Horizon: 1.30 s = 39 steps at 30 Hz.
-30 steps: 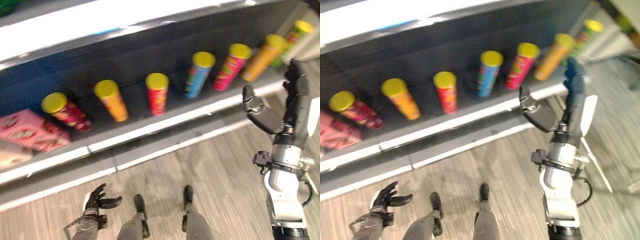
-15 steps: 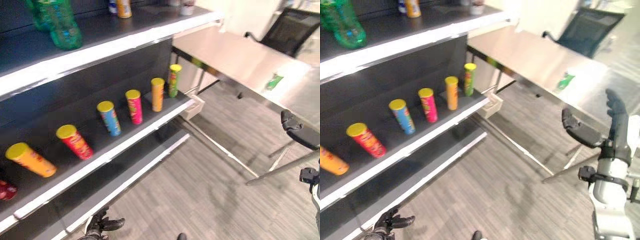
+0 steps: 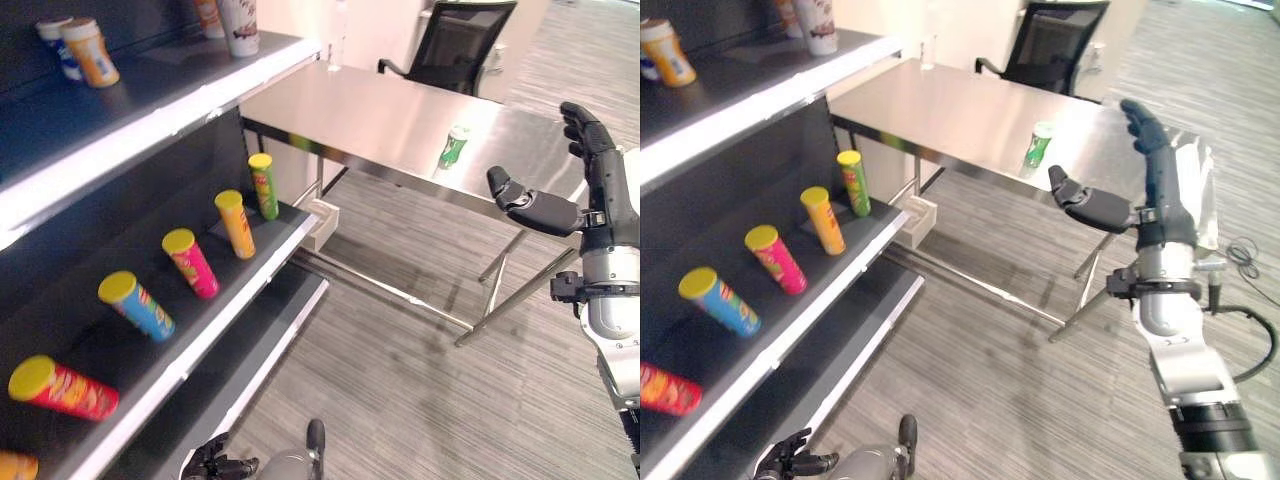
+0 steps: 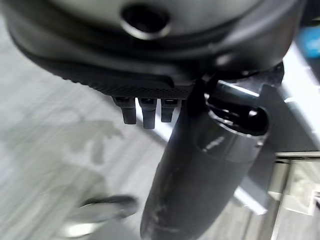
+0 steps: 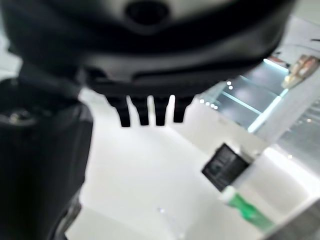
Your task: Put the goods on the table back onto the shelves and tidy them up.
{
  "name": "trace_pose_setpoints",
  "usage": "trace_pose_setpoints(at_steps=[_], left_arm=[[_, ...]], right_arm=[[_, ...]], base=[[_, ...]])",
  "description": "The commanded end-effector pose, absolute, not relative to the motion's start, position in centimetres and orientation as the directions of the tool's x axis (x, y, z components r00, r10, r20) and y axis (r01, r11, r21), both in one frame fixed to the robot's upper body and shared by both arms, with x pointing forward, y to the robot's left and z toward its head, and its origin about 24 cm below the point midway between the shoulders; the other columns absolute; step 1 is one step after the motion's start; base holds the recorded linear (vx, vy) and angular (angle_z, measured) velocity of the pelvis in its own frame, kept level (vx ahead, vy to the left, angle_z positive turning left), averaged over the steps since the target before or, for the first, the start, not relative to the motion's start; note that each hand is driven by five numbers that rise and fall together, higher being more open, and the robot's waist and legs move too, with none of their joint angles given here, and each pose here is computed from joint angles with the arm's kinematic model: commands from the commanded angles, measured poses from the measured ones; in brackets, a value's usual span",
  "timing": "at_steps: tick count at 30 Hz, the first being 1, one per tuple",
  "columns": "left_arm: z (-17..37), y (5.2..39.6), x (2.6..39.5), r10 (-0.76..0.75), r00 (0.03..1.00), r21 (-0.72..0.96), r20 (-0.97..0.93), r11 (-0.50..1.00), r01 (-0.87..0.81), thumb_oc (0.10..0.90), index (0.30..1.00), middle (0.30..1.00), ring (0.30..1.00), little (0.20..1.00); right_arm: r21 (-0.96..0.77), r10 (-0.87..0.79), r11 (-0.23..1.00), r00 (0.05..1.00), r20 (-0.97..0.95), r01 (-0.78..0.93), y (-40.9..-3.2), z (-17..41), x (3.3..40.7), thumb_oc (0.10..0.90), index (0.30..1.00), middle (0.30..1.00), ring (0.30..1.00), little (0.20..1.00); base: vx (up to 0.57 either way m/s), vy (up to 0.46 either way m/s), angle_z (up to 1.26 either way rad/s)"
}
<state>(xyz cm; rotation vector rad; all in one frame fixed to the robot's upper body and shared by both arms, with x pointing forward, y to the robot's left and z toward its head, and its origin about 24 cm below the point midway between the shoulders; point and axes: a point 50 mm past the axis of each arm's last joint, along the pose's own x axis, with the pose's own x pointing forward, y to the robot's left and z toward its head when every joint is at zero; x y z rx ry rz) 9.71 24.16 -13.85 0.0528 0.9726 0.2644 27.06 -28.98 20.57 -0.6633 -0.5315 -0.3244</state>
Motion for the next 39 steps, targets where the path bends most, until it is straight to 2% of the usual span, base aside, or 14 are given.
trace_pose_setpoints(at_steps=[1,6,9,14,19,27,34,39], left_arm=[[-11.4,25.3,14.3,0.261,0.683,0.183,-0.682,0.965,-0.186,0.800,0.900,0.900,0.900,0.900],[-10.4,26.1,15.7,0.284,0.712,0.217,-0.642,0.958,-0.186,0.800,0.900,0.900,0.900,0.900],[-10.0,26.1,16.8,0.288,0.731,0.227,-0.619,0.956,-0.185,0.800,0.900,0.900,0.900,0.900],[-10.4,26.6,16.0,0.311,0.705,0.261,-0.637,0.948,-0.183,0.800,0.900,0.900,0.900,0.900],[-11.2,26.8,14.4,0.324,0.665,0.257,-0.673,0.945,-0.200,0.800,0.900,0.900,0.900,0.900],[-12.0,26.0,12.9,0.309,0.637,0.212,-0.706,0.951,-0.226,0.800,0.900,0.900,0.900,0.900],[-11.8,26.6,13.1,0.325,0.626,0.211,-0.709,0.945,-0.251,0.800,0.900,0.900,0.900,0.900],[-11.9,26.5,13.8,0.303,0.627,0.222,-0.718,0.953,-0.207,0.800,0.900,0.900,0.900,0.900]], right_arm=[[-0.414,-0.094,0.687,0.638,0.764,0.597,-29.7,27.4,26.7,0.800,0.900,0.900,0.900,0.900],[-0.402,-0.123,0.677,0.633,0.764,0.616,-30.3,27.4,26.6,0.800,0.900,0.900,0.900,0.900],[-0.344,-0.183,0.635,0.567,0.803,0.692,-31.9,28.4,25.1,0.800,0.900,0.900,0.900,0.900],[-0.335,-0.279,0.535,0.537,0.796,0.775,-34.5,27.2,22.7,0.800,0.900,0.900,0.900,0.900],[-0.370,-0.281,0.485,0.542,0.792,0.793,-35.2,27.2,21.5,0.800,0.900,0.900,0.900,0.900],[-0.382,-0.246,0.461,0.529,0.812,0.801,-35.9,28.7,20.4,0.800,0.900,0.900,0.900,0.900],[-0.373,-0.308,0.453,0.534,0.787,0.810,-37.3,27.9,19.6,0.800,0.900,0.900,0.900,0.900],[-0.356,-0.360,0.468,0.543,0.759,0.809,-37.6,26.4,19.4,0.800,0.900,0.900,0.900,0.900]], base=[[0.08,0.041,-0.06],[0.08,-0.061,0.28],[0.19,-0.305,0.44],[0.18,-0.263,0.97],[0.16,-0.347,0.82],[0.04,-0.301,0.04],[-0.06,-0.239,0.33],[-0.11,-0.020,0.64]])
